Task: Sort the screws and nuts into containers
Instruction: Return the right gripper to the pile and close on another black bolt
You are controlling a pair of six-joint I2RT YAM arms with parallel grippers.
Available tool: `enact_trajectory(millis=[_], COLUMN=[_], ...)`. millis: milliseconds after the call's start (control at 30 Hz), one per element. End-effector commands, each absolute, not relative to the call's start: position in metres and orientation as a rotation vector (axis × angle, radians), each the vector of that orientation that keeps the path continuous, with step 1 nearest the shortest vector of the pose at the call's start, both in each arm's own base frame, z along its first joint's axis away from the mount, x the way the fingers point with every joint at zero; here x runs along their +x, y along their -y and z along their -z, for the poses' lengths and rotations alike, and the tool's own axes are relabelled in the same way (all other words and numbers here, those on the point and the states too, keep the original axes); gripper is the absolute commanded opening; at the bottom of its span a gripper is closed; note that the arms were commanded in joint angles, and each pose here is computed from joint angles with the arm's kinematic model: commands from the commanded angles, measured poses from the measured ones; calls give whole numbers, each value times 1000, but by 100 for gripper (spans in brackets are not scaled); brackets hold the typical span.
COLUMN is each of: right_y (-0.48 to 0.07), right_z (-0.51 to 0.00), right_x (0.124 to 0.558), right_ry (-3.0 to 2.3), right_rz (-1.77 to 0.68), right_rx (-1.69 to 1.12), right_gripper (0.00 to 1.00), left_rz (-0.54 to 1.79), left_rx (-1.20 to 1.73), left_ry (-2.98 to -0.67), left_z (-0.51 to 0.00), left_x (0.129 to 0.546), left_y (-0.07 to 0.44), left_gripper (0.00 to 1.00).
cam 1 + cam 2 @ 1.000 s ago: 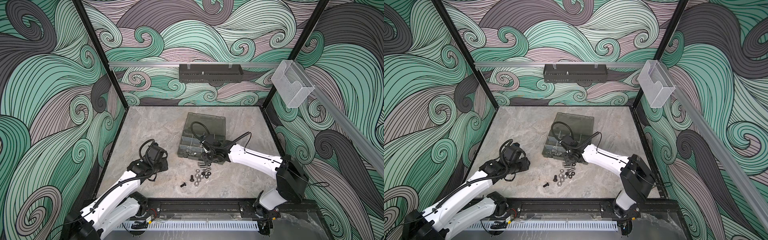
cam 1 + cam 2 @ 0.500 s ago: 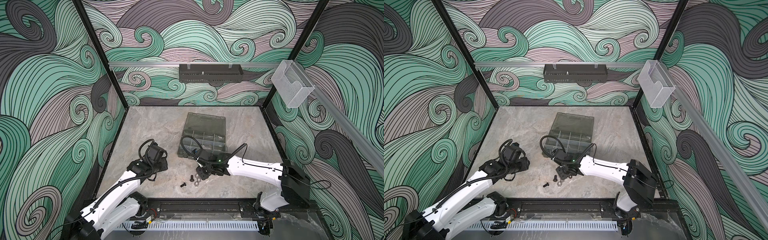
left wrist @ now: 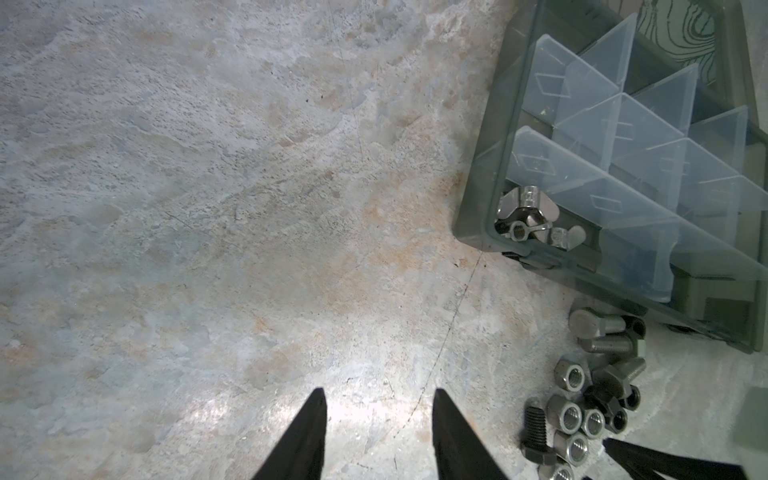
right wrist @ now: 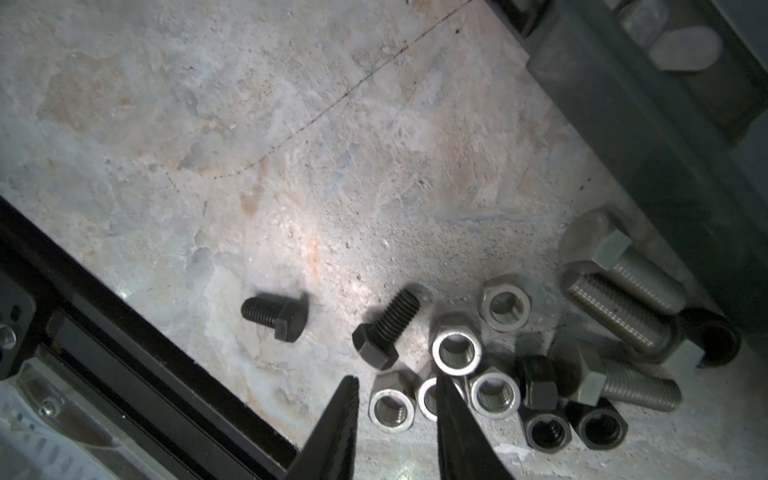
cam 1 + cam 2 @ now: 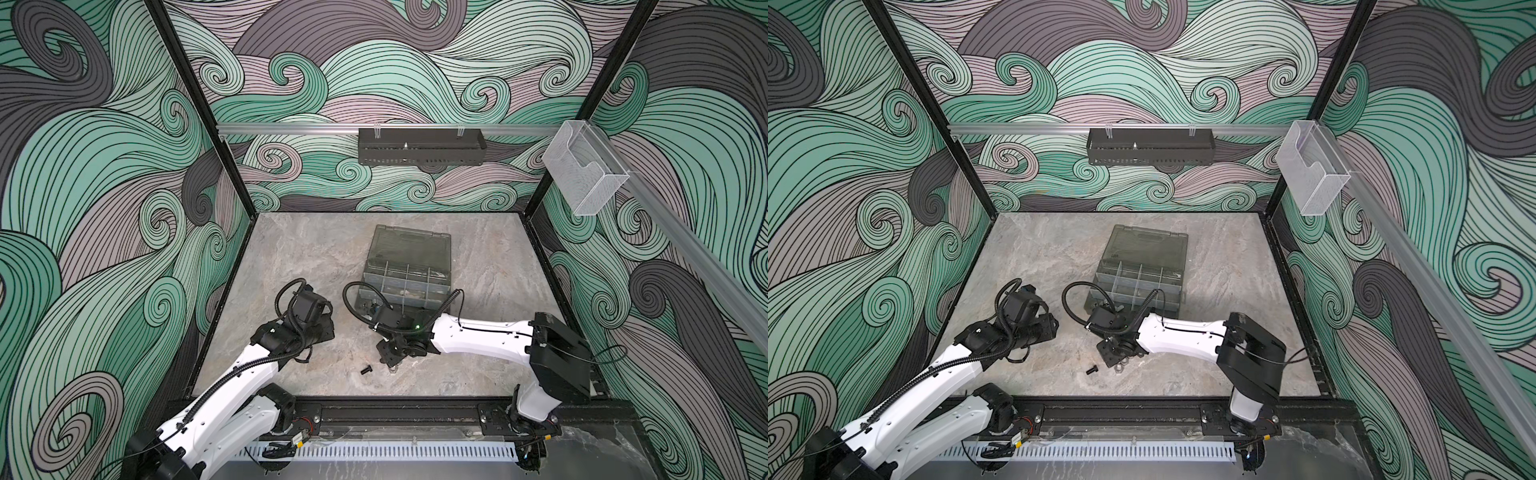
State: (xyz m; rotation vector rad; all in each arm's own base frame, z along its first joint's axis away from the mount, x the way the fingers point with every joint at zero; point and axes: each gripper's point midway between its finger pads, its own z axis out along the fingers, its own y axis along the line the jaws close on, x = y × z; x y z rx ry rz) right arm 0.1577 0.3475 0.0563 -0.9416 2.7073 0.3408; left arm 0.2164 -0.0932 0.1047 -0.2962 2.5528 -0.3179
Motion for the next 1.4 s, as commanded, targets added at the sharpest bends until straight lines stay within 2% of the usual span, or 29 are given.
enact_trajectory(millis=[0, 1033, 1200, 1367], right_y=[-351, -349, -348, -347], right_z=[-55, -19, -14, -13], right_x=[162, 160, 159, 159], right_ry=[-2723, -2868, -2881, -2883], right_rz=[-295, -179, -169, -164], right_rx=[-919, -856, -861, -865], right_gripper=[32, 31, 29, 22], left_rz=[284, 341, 346, 346], left_rx=[-331, -357, -358, -356], left_ry=[-2567, -2557, -2552, -2549], left_z=[-99, -87, -88, -89], left_x=[210, 197, 198, 199], left_y=[84, 82, 82, 82], left_gripper=[45, 45, 45, 45])
